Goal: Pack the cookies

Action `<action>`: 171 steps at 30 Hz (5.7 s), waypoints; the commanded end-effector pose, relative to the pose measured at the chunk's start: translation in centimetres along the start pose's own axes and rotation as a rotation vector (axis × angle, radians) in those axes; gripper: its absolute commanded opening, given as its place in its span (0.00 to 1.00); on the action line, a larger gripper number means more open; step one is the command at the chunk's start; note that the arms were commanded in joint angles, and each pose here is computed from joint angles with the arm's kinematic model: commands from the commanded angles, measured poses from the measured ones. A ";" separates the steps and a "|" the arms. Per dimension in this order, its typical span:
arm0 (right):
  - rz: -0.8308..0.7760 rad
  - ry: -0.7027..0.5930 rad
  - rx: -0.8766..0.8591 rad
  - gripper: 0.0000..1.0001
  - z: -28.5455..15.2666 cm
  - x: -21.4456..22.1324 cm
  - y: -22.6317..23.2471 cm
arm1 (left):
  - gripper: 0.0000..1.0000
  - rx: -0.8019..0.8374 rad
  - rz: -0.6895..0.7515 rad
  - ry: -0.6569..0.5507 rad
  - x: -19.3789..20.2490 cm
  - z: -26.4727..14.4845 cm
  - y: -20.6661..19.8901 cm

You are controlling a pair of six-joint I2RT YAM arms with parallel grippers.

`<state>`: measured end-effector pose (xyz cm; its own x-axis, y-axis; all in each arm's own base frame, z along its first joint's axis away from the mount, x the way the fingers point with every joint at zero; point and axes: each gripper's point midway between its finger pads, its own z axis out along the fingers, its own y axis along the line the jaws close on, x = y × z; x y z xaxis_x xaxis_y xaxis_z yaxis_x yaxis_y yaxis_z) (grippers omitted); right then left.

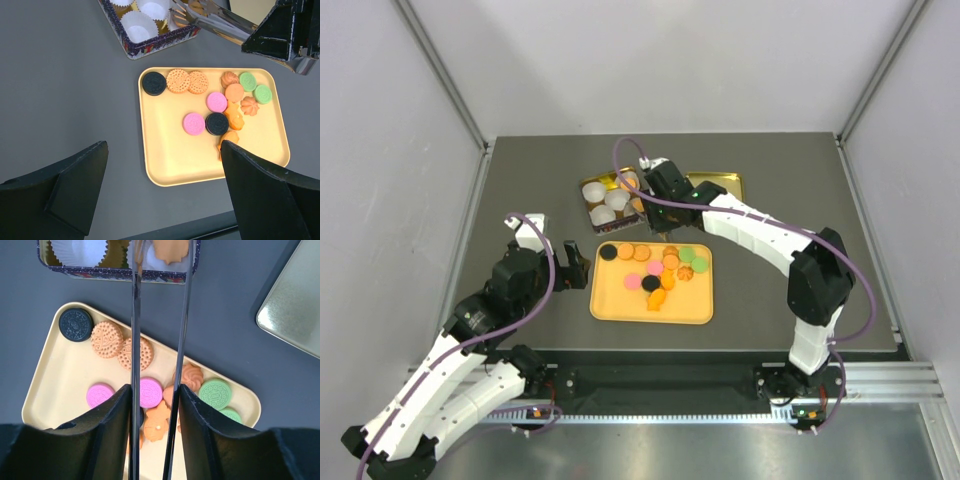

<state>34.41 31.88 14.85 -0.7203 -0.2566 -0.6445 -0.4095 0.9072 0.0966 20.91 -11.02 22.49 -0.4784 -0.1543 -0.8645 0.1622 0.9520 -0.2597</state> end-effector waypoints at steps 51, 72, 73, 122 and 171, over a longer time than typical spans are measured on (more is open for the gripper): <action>0.000 0.004 -0.181 0.41 -17.2 19.3 3.9 | 0.99 0.016 -0.004 -0.021 -0.4 -0.3 -0.2; 0.016 0.093 -0.201 0.43 -16.8 22.1 4.5 | 0.99 0.021 -0.006 -0.031 -0.6 -0.4 -0.3; 0.012 0.092 -0.197 0.44 -16.7 22.1 4.4 | 0.99 0.019 -0.006 -0.029 -0.6 -0.4 -0.2; -0.169 0.085 -0.234 0.44 -17.0 19.5 6.5 | 0.99 0.013 -0.008 -0.035 -0.7 -0.5 -0.1; -0.089 -0.031 -0.245 0.25 -18.9 13.2 5.1 | 0.99 0.007 -0.008 -0.033 -0.6 -0.4 0.0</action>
<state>10.37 25.36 17.26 -0.6986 -0.3951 -0.5966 -0.5960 0.7827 0.1796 20.70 -10.87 22.83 -0.4653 -0.1641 -0.8698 0.1665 0.9489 -0.2681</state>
